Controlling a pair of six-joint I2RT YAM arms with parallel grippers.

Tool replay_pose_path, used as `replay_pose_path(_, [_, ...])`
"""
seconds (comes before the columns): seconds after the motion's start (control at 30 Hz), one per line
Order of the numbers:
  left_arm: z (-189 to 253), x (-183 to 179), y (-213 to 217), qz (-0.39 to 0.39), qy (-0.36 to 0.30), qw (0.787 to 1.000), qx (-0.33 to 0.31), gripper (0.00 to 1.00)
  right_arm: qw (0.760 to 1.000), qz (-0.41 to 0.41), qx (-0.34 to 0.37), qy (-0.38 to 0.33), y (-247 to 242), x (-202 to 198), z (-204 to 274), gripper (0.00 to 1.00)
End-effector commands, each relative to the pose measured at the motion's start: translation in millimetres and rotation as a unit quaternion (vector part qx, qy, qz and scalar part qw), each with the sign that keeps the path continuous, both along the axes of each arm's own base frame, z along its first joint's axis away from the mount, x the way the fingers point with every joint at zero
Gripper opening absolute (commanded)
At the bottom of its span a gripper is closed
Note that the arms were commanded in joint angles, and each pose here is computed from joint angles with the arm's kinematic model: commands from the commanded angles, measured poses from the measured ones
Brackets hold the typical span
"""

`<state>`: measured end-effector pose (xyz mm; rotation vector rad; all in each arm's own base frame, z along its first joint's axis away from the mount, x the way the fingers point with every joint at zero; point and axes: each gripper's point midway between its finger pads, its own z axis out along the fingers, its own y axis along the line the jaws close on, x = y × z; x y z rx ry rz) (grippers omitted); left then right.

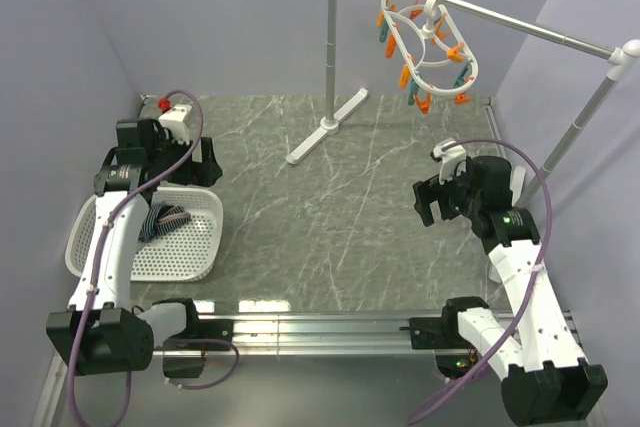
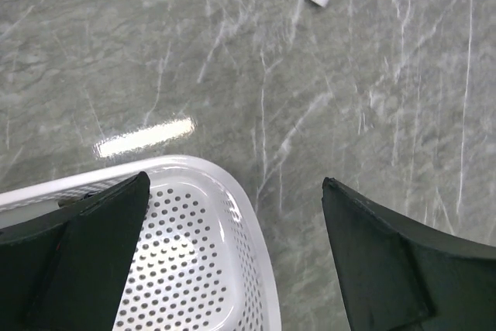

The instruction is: Clip the underwear to the hanger

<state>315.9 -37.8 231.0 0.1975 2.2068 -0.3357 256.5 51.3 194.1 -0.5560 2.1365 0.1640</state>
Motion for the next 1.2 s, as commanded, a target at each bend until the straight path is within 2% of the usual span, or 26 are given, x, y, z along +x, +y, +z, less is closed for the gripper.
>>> replay_pose_path(0.0, [18.9,-8.2,-7.8,-0.071,-0.012,0.997,0.010,0.99,0.999,0.039,0.001,0.008,9.0,1.2,9.7,1.00])
replay_pose_path(0.2, [-2.1,-17.1,18.0,-0.118,0.045,0.989,0.070,0.99,0.998,0.059,0.004,0.024,14.6,7.0,5.4,1.00])
replay_pose_path(0.33, [-26.0,-29.5,47.6,-0.164,0.077,0.975,0.129,0.99,0.997,0.072,0.009,0.038,19.2,9.1,4.3,1.00])
replay_pose_path(0.47, [-40.7,-38.0,70.5,-0.202,0.084,0.964,0.151,0.96,0.994,0.087,0.024,0.053,26.7,9.9,2.5,1.00])
replay_pose_path(0.6, [-72.9,-46.7,73.4,-0.278,0.067,0.939,0.192,0.88,0.995,0.086,0.026,0.053,27.8,13.6,1.5,1.00])
replay_pose_path(0.63, [-77.1,-46.7,75.9,-0.312,0.044,0.923,0.221,0.87,0.994,0.087,0.025,0.055,27.8,13.5,0.9,1.00])
replay_pose_path(0.67, [-83.3,-47.5,75.5,-0.327,0.033,0.916,0.229,0.87,0.994,0.087,0.024,0.054,27.7,14.6,1.4,1.00])
replay_pose_path(0.7, [-94.7,-51.0,70.9,-0.347,0.021,0.910,0.225,0.84,0.994,0.084,0.022,0.060,26.7,14.9,-1.2,1.00])
replay_pose_path(0.73, [-99.0,-51.1,71.5,-0.377,0.001,0.894,0.240,0.82,0.995,0.082,0.020,0.060,25.6,15.7,-1.2,1.00])
replay_pose_path(0.83, [-119.5,-53.8,66.1,-0.425,0.000,0.876,0.228,0.74,0.995,0.079,0.014,0.062,23.4,16.5,-1.4,1.00])
replay_pose_path(1.0, [-133.0,-41.1,70.7,-0.451,0.011,0.869,0.201,0.71,0.995,0.079,0.014,0.063,23.9,16.8,-1.2,1.00])
replay_pose_path(1.17, [-145.0,-31.6,83.6,-0.461,0.012,0.856,0.234,0.69,0.995,0.077,0.009,0.067,22.1,16.3,-4.7,1.00])
